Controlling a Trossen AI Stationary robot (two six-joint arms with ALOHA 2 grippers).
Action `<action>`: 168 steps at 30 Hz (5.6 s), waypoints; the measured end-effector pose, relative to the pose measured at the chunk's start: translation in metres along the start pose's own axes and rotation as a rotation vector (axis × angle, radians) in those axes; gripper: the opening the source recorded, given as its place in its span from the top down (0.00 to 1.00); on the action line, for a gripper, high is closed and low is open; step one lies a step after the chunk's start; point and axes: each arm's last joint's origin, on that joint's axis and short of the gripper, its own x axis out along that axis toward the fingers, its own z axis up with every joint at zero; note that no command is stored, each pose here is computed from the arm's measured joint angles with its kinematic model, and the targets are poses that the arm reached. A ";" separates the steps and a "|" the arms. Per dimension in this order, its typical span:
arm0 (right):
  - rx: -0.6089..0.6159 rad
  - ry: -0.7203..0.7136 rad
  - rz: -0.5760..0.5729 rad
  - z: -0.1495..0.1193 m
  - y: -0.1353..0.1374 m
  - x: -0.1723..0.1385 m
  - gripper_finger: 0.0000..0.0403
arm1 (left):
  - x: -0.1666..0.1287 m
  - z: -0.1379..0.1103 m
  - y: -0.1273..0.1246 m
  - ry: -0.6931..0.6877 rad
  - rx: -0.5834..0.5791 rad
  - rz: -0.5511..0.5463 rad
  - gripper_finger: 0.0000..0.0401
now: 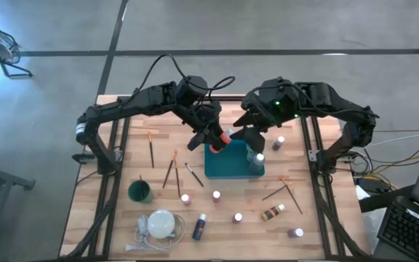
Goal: Pick & Place Paint Supplies
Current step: Put the orange paint bottle into the blue bin
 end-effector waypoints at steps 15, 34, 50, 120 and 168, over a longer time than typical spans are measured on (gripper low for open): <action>0.022 0.030 0.005 0.001 -0.001 0.013 0.49 | 0.000 0.000 0.000 0.002 0.025 0.003 0.70; 0.046 0.023 0.011 0.002 0.000 0.013 0.67 | 0.000 -0.001 0.001 0.002 0.028 0.005 0.70; 0.049 0.001 0.018 0.004 0.001 0.013 0.70 | 0.000 0.000 0.000 0.000 0.030 0.003 0.70; -0.291 0.523 -0.314 -0.027 -0.127 0.110 0.72 | -0.084 0.008 -0.005 -0.118 0.004 0.243 0.24; -0.261 0.552 -0.265 -0.116 -0.167 0.169 0.72 | -0.084 0.010 -0.002 -0.141 -0.001 0.312 0.24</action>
